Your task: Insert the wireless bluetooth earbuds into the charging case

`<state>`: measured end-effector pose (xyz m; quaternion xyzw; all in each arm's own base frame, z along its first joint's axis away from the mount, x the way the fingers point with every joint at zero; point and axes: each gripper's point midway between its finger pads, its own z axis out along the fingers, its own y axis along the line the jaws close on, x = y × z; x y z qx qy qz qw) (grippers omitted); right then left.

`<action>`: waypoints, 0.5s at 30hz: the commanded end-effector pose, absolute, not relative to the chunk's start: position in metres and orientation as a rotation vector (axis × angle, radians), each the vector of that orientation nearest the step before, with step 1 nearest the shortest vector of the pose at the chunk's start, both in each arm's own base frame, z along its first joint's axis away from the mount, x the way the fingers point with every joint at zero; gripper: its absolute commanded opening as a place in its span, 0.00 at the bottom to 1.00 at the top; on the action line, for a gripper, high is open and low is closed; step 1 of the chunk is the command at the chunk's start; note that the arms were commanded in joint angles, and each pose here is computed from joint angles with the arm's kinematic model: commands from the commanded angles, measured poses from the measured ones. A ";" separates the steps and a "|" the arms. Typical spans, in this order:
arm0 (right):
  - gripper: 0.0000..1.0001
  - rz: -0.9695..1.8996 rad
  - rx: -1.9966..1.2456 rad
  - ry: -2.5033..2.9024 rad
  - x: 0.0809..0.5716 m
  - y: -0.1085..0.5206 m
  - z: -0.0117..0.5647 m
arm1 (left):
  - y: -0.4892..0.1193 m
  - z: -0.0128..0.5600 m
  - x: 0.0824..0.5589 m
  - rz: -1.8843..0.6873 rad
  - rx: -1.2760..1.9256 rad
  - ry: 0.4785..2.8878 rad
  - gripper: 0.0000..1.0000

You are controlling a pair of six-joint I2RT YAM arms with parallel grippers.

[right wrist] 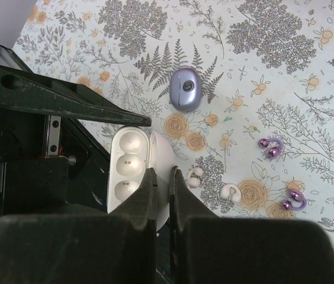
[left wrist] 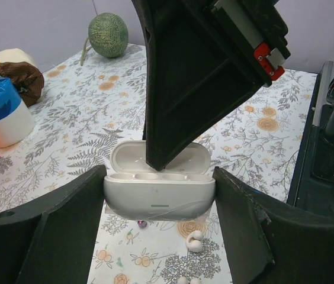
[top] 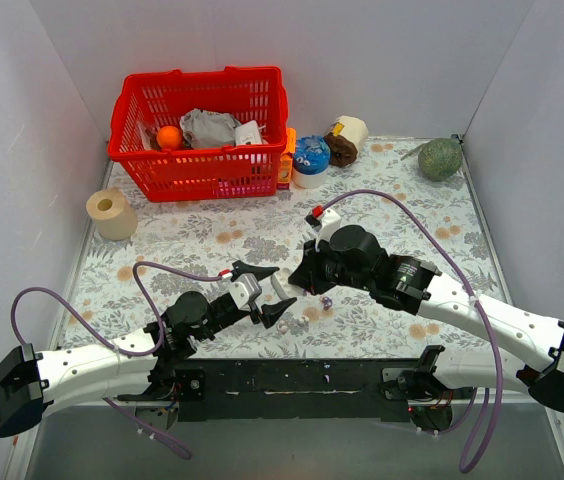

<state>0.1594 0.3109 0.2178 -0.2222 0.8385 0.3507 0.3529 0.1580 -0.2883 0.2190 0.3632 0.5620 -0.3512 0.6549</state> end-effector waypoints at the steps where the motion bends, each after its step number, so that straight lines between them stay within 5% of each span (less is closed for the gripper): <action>1: 0.01 0.859 -0.588 2.085 0.171 0.308 0.243 | -0.288 0.233 0.162 -0.816 0.760 1.281 0.15; 7: 0.01 0.785 -0.613 2.024 0.177 0.295 0.264 | -0.286 0.227 0.167 -0.810 0.719 1.330 0.44; 9: 0.01 0.759 -0.636 1.995 0.179 0.291 0.274 | -0.283 0.225 0.172 -0.793 0.679 1.352 0.67; 10: 0.01 0.747 -0.642 1.981 0.180 0.289 0.279 | -0.282 0.225 0.174 -0.791 0.661 1.365 0.98; 15: 0.01 0.679 -0.728 1.909 0.182 0.280 0.300 | -0.273 0.236 0.187 -0.750 0.550 1.403 0.98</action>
